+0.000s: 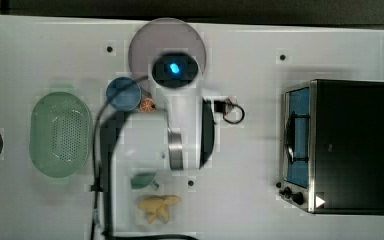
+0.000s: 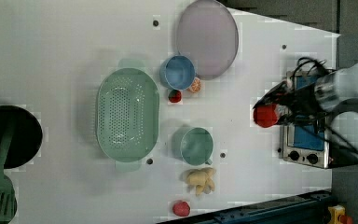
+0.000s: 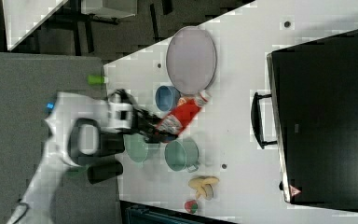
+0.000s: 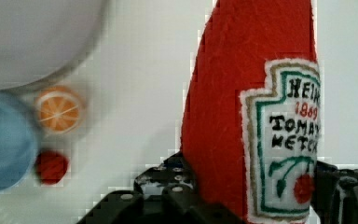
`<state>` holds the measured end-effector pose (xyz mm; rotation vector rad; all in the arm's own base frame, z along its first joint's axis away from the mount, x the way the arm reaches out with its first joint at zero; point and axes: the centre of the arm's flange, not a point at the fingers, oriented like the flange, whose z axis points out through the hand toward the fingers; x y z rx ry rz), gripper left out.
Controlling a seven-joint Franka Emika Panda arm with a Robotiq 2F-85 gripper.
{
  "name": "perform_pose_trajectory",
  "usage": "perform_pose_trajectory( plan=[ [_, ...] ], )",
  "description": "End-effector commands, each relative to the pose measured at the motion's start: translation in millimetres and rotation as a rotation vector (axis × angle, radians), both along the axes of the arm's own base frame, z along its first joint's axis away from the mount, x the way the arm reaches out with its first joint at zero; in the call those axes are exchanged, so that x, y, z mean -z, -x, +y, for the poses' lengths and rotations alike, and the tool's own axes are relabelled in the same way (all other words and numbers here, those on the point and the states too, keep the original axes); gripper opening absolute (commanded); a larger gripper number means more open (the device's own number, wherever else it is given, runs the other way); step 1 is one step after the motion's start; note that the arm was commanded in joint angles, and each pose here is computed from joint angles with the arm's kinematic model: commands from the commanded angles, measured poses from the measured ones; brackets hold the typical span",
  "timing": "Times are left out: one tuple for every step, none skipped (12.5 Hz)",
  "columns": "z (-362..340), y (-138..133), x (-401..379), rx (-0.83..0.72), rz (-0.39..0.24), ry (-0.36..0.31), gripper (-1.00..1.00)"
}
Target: Pick Ketchup from oven and place it on table.
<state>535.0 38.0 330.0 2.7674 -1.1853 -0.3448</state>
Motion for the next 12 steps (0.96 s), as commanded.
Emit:
perform_pose_trajectory(
  plan=[
    [-35.5,4.6,10.3,0.068,-0.118,0.001,0.27],
    [-37.2,8.6,32.3,0.071,-0.135,0.003,0.27],
    [-37.8,11.6,52.7,0.072,-0.143,0.005,0.26],
    [-37.5,11.3,69.2,0.073,-0.152,0.006,0.27],
    [-38.1,12.8,85.0,0.073,-0.137,0.010,0.27],
    [-39.2,14.3,98.9,0.075,-0.117,0.013,0.27],
    [-41.1,14.6,108.0,0.077,-0.111,0.016,0.27],
    [-43.6,13.8,113.4,0.081,-0.120,0.018,0.27],
    [-45.3,13.5,116.7,0.084,-0.130,0.020,0.27],
    [-45.8,14.1,118.1,0.087,-0.133,0.021,0.32],
    [-46.7,16.6,120.3,0.089,-0.127,0.021,0.52],
    [-47.3,17.2,120.8,0.091,-0.126,0.022,0.74]
  ],
)
